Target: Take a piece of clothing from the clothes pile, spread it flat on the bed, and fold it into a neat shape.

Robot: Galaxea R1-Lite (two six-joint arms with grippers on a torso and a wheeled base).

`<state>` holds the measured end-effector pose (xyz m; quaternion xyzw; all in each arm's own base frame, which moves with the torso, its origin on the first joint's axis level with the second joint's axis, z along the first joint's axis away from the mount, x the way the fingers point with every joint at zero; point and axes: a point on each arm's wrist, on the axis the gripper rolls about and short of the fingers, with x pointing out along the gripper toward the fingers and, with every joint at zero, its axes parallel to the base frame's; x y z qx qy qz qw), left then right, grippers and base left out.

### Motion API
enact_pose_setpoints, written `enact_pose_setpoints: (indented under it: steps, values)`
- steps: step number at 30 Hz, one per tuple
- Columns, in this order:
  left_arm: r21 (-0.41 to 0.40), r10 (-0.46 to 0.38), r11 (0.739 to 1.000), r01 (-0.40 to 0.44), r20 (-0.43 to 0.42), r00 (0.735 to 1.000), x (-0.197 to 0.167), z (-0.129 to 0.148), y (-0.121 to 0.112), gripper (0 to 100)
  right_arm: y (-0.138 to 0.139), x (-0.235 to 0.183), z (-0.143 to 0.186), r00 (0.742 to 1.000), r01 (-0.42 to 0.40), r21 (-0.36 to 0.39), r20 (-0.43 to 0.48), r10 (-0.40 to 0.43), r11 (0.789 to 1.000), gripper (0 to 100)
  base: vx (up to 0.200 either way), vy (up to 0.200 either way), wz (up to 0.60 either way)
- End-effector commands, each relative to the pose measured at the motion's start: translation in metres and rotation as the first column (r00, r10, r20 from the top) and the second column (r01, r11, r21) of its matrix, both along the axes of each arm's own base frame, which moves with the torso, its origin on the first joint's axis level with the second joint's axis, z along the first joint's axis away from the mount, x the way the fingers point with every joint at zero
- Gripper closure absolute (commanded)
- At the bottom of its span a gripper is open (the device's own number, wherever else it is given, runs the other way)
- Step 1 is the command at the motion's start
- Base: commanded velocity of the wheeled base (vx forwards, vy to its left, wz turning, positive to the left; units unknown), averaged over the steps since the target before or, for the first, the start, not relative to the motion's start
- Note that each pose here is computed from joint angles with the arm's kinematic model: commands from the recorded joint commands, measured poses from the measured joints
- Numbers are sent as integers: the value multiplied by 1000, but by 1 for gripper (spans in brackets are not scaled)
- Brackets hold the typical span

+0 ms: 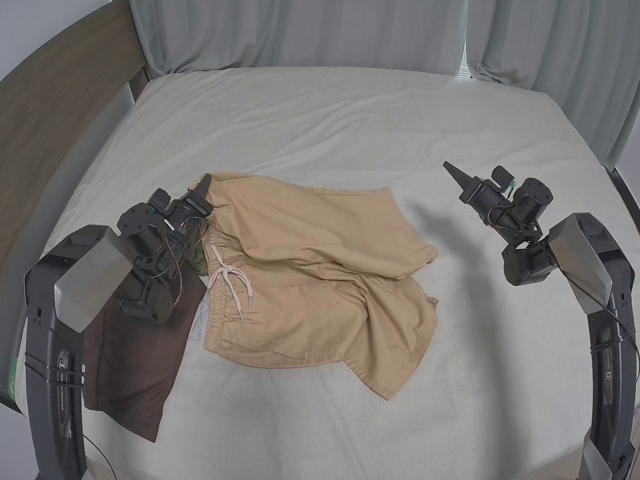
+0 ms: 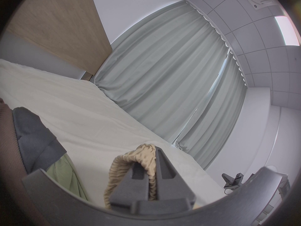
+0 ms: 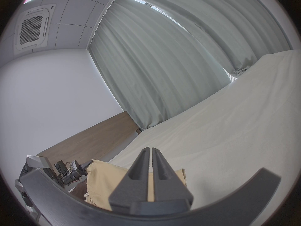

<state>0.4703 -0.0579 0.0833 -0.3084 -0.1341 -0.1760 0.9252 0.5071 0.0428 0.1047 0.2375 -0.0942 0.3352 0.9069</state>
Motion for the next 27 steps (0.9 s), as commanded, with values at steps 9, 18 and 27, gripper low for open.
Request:
enact_pose_setpoints:
  steps: [9, 18, 27]
  values:
    - [6, -4, 1000, 4, -35, 999, 2, -14, 0, 0, -1, 1, -29, 999, 7, -6, -33, -7, 1000, 100, 0, 0, 0]
    - [17, 5, 1000, -3, -124, 992, -19, -11, 8, 0, 4, -32, -26, 998, -8, -11, -65, 7, 1000, 100, 0, 0, 0]
    - [56, -45, 997, 59, -219, 975, -89, 12, 14, 0, 9, -76, -12, 997, -13, -73, -76, 7, 997, 0, 0, 0, 0]
